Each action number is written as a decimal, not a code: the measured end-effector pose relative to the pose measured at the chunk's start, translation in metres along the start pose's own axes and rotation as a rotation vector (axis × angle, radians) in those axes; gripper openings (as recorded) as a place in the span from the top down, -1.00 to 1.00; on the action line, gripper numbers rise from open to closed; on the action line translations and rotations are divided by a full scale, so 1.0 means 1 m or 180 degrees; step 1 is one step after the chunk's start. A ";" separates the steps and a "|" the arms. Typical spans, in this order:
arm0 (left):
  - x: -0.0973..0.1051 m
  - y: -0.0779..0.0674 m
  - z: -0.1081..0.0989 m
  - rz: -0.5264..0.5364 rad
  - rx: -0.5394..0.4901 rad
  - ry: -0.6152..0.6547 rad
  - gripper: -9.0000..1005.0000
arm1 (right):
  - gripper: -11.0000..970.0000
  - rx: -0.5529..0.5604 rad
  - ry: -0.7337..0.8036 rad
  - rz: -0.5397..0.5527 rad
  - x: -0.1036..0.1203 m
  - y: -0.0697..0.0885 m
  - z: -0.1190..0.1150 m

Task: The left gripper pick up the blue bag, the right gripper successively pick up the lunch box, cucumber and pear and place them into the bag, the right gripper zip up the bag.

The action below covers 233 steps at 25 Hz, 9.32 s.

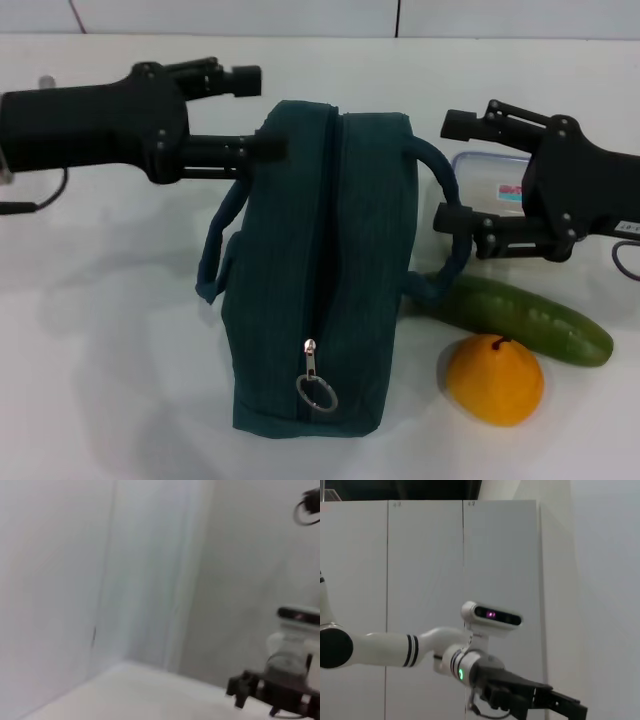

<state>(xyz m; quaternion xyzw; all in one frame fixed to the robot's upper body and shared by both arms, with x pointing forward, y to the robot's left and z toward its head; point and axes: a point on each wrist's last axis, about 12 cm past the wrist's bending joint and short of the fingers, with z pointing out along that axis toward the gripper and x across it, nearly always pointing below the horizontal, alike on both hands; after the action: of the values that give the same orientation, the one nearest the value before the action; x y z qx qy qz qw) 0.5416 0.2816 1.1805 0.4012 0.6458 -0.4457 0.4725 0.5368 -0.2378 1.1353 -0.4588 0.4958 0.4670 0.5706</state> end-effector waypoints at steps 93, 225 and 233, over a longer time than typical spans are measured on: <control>0.027 0.024 0.047 0.0249 -0.0321 0.0530 0.90 | -0.80 0.1498 0.0785 0.1216 0.085 0.041 -0.102; 0.024 0.022 0.049 0.0448 -0.0270 0.0486 0.90 | -0.42 0.2968 -0.1043 0.3693 0.099 -0.030 -0.046; 0.027 0.022 0.050 0.0461 -0.0250 0.0486 0.90 | 0.24 0.3037 -0.1009 0.3710 0.101 -0.031 -0.046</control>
<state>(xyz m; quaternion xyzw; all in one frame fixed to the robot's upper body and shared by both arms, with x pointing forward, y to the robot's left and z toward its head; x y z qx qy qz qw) 0.5688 0.2426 1.1426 0.4608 0.6662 -0.3529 0.4682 0.5679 -0.2802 1.0327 0.2448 0.7175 0.4879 0.4326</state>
